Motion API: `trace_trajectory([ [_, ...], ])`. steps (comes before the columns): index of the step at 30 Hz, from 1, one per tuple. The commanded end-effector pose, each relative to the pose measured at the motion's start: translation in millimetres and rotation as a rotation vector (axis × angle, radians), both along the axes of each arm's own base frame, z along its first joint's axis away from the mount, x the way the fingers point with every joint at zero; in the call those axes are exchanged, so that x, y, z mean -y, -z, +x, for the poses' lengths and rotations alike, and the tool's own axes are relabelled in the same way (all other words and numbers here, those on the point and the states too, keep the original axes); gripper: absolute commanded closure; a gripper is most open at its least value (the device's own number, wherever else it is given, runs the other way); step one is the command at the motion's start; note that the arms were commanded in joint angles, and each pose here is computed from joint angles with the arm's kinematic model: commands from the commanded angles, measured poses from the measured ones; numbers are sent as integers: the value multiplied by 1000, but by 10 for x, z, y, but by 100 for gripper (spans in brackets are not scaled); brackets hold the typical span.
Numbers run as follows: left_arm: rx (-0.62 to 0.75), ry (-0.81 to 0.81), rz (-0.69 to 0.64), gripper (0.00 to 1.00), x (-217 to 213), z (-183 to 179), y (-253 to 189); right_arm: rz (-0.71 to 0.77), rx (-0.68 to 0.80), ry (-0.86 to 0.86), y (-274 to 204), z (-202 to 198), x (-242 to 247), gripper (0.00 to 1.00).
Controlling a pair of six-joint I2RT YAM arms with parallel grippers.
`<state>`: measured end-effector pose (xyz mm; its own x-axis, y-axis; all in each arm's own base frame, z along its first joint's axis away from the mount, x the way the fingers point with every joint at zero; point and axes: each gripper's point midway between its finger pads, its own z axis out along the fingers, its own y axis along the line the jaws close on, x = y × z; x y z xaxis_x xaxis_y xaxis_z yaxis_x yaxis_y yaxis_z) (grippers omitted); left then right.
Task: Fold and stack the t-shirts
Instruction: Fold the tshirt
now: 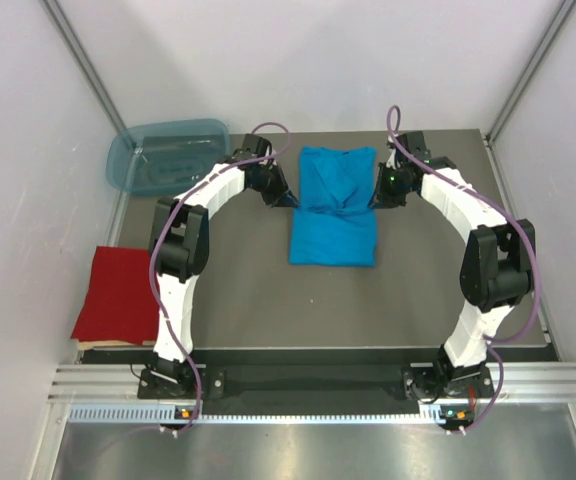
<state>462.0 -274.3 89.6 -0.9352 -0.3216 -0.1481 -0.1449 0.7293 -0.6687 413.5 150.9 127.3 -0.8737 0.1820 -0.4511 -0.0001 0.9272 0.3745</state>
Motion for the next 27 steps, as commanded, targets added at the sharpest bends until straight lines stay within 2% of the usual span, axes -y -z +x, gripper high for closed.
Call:
trace_trajectory([
  [1,94,-5,-53,100,55,172,-309,24,67,18,-137,180,52,100],
  [11,114,-40,-7,100,-17,423,-131,25,61,9,82,424,111,100],
  [27,111,-44,-45,100,-17,600,6,43,73,10,144,634,120,100],
])
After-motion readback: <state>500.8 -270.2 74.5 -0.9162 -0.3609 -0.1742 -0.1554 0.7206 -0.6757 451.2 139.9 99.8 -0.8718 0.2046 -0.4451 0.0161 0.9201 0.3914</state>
